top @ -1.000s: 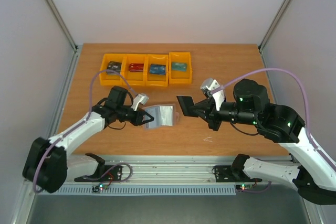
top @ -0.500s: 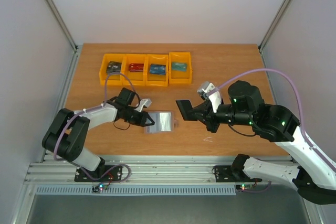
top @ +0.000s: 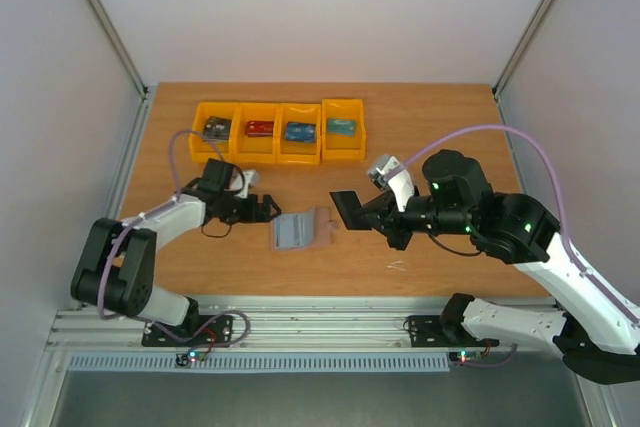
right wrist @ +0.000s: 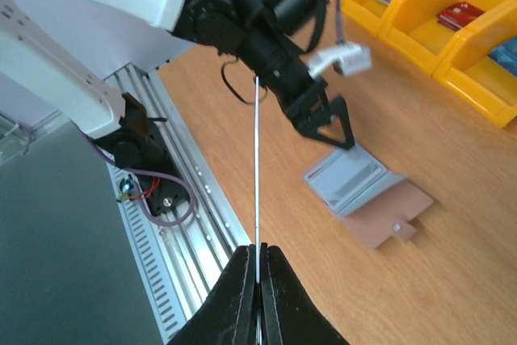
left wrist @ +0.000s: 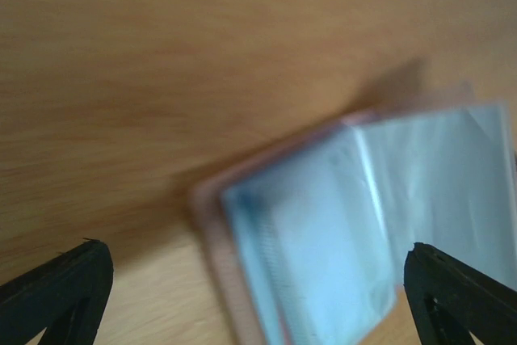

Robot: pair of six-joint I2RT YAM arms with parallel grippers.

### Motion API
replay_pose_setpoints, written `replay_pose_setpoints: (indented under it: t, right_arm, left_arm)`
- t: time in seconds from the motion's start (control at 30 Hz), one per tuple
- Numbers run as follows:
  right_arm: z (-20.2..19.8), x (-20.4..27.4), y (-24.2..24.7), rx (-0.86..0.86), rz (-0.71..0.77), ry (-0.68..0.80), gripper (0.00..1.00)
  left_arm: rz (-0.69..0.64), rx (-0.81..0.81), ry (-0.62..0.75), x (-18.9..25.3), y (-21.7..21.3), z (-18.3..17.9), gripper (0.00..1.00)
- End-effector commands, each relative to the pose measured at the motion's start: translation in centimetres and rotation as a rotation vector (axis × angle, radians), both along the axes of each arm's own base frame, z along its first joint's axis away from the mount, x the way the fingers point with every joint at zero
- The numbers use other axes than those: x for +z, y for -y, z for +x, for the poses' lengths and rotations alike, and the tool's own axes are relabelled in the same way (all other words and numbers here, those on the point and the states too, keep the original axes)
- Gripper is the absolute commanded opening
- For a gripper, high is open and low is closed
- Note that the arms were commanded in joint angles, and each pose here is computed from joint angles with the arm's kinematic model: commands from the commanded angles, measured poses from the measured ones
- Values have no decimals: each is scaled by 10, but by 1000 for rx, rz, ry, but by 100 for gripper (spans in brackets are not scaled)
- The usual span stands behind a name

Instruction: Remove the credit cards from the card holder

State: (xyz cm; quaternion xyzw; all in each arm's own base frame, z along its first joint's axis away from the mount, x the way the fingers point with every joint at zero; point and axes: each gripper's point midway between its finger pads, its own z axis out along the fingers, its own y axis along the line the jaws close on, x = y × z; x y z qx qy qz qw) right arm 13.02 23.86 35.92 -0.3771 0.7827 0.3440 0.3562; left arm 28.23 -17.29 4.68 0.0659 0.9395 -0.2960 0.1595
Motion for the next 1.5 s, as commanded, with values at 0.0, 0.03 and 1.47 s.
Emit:
replay_pose_setpoints:
  t: [0.0,0.03,1.47]
  right_arm:
    - [2,-2,-3,27,-58,-12,1]
    - [1,-2,-6,51,-69,-12,1]
    - [-3,43,-77,228,48,179,59]
  left_arm:
    - [-70,110,95,41,-25,17,100]
    - [-127,41,154,67,-17,15,99]
    - [-539,-741,1162,366,55,-162,0]
